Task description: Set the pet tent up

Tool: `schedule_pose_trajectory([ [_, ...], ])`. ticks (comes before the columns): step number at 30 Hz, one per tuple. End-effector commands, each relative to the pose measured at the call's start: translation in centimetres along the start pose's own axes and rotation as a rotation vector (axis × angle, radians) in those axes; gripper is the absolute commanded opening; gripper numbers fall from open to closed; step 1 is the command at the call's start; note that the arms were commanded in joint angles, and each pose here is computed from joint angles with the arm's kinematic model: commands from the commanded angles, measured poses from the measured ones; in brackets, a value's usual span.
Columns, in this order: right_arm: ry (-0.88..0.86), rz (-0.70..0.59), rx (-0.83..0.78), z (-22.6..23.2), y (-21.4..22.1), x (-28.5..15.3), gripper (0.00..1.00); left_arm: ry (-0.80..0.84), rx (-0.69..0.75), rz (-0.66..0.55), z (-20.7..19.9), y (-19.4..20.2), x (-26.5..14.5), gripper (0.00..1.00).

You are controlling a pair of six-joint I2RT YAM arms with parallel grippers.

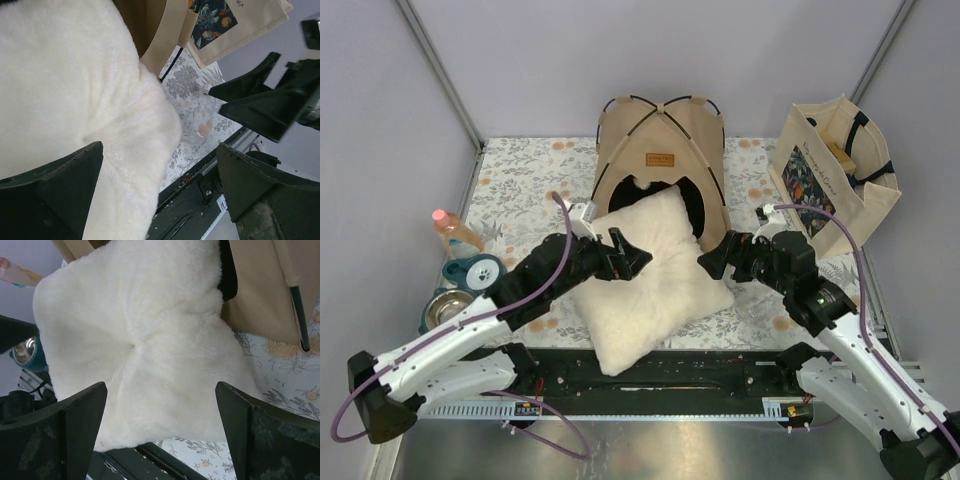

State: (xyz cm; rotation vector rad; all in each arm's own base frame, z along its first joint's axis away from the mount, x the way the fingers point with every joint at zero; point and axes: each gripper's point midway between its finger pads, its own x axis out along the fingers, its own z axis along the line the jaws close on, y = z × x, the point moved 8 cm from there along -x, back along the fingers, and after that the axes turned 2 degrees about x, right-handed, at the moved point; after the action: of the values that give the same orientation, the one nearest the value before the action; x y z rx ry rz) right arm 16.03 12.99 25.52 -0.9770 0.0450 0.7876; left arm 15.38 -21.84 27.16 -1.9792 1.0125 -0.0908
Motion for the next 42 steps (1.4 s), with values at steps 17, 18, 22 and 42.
schedule_pose_trajectory([
  [17,0.076,-0.002,-0.129,-2.8,2.1,8.4,1.0,-0.46,-0.157,-0.074,9.7,6.1,-4.7,0.99],
  [18,0.089,0.025,-0.139,-3.0,2.6,8.9,0.99,-0.449,-0.172,-0.074,9.8,6.5,-4.5,0.99],
  [22,0.102,0.082,-0.161,-3.3,3.9,10.7,0.99,-0.433,-0.218,-0.059,10.5,7.9,-3.8,0.99],
  [42,0.121,0.151,-0.169,-2.9,4.9,10.7,0.99,-0.578,-0.191,-0.041,12.1,8.3,-5.8,0.99],
])
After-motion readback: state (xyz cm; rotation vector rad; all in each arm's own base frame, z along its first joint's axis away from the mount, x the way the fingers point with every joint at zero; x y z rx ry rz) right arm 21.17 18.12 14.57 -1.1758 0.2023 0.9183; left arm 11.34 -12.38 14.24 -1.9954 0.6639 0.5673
